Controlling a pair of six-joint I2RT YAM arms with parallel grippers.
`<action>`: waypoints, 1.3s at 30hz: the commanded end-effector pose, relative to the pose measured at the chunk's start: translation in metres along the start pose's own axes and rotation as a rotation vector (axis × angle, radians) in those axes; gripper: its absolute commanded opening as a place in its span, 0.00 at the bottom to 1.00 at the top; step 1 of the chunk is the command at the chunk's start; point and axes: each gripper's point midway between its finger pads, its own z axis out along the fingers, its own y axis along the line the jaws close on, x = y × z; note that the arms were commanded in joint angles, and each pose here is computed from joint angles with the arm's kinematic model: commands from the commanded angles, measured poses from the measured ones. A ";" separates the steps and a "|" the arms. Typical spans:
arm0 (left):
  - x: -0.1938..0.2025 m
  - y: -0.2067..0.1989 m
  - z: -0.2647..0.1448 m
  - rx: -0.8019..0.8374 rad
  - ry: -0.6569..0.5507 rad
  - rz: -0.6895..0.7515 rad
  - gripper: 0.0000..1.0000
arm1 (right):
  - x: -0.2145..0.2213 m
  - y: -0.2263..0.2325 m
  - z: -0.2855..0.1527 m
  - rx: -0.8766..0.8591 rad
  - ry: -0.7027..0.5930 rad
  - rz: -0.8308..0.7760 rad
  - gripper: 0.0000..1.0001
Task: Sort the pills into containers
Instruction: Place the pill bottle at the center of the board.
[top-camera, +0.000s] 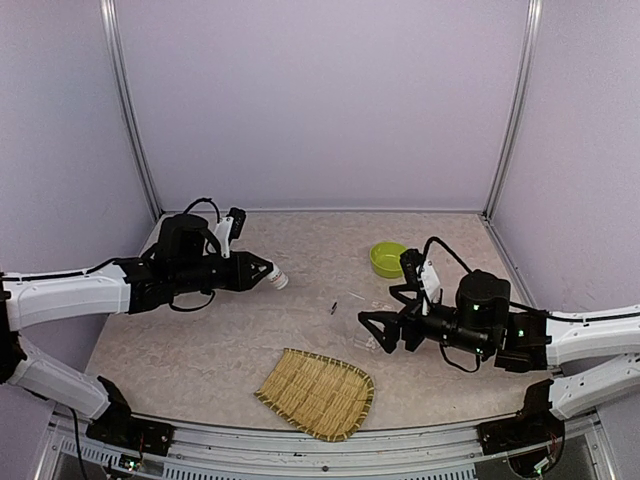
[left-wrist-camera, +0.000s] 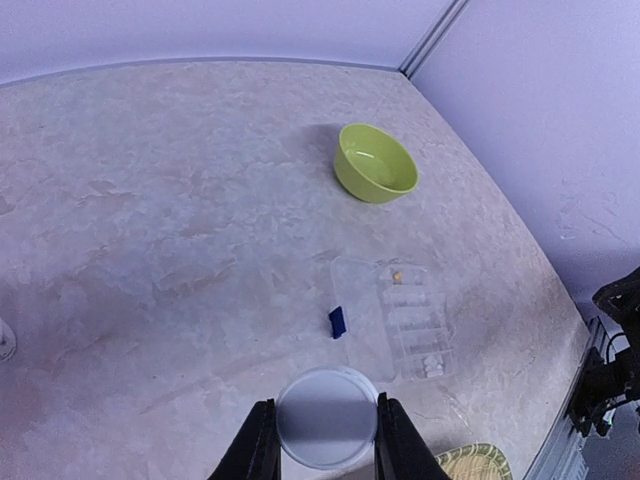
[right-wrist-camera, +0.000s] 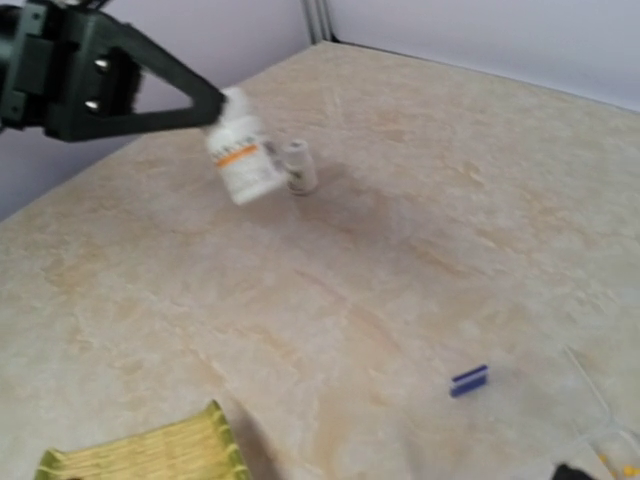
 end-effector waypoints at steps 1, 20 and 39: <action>-0.002 0.023 -0.012 -0.070 -0.021 0.000 0.14 | -0.007 -0.009 0.004 0.051 -0.009 0.021 1.00; 0.019 0.115 -0.024 -0.368 -0.011 -0.124 0.14 | 0.009 -0.020 0.006 0.077 0.018 0.039 1.00; 0.034 0.166 -0.037 -0.553 -0.022 -0.161 0.11 | 0.015 -0.028 -0.001 0.088 0.017 0.060 1.00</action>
